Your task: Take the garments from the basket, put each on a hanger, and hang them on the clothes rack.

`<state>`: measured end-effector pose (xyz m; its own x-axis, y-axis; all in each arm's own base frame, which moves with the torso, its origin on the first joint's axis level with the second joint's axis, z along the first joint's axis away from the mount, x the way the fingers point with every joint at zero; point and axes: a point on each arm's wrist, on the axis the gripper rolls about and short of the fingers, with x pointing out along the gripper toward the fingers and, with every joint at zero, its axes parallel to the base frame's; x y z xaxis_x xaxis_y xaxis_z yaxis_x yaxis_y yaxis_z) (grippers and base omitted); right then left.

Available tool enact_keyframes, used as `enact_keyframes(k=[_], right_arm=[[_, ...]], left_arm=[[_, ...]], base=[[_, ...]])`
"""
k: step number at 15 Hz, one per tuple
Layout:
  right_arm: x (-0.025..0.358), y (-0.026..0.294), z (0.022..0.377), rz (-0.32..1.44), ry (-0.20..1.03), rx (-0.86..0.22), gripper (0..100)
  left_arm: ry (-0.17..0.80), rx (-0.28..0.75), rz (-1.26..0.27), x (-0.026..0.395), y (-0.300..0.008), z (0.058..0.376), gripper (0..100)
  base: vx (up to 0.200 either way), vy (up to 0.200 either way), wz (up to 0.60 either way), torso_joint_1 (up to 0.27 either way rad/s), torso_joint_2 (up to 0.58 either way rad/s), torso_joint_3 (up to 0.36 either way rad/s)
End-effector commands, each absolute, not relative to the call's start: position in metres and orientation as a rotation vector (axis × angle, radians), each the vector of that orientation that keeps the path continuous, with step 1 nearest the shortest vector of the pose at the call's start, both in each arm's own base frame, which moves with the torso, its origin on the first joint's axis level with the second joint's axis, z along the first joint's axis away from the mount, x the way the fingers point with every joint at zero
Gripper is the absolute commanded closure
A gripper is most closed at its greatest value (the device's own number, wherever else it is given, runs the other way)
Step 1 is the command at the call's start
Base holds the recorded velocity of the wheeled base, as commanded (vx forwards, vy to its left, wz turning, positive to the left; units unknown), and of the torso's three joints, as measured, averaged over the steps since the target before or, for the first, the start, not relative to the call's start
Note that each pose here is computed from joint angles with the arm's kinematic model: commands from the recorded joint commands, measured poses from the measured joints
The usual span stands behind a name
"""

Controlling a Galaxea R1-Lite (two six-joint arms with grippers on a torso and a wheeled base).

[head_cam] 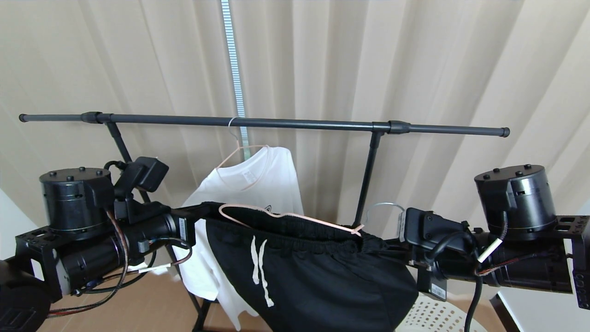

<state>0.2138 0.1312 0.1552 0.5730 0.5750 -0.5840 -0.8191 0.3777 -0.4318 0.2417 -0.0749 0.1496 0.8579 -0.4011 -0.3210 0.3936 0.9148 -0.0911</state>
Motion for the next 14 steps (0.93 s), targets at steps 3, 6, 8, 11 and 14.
enact_keyframes(k=[3, 6, 8, 11, 14], right_arm=[[0.216, 0.133, 0.151, 0.918, 0.378, -0.772, 100], [0.217, 0.134, 0.148, 0.923, 0.391, -0.774, 100], [0.217, 0.134, 0.147, 0.924, 0.394, -0.776, 100], [0.218, 0.134, 0.147, 0.924, 0.393, -0.783, 100], [0.219, 0.135, 0.145, 0.925, 0.403, -0.785, 100]], left_arm=[[0.294, -0.006, -0.424, 0.241, -0.075, 0.165, 100], [0.309, -0.004, -0.416, 0.244, -0.076, 0.169, 100], [0.318, -0.002, -0.397, 0.247, -0.075, 0.172, 100], [0.315, 0.000, -0.391, 0.251, -0.076, 0.180, 100], [0.347, 0.008, -0.375, 0.258, -0.078, 0.189, 100]], base=[[0.000, 0.000, 0.00, 0.000, 0.00, 0.000], [0.000, 0.000, 0.00, 0.000, 0.00, 0.000], [0.000, 0.000, 0.00, 0.000, 0.00, 0.000], [0.000, 0.000, 0.00, 0.000, 0.00, 0.000], [0.000, 0.000, 0.00, 0.000, 0.00, 0.000]])
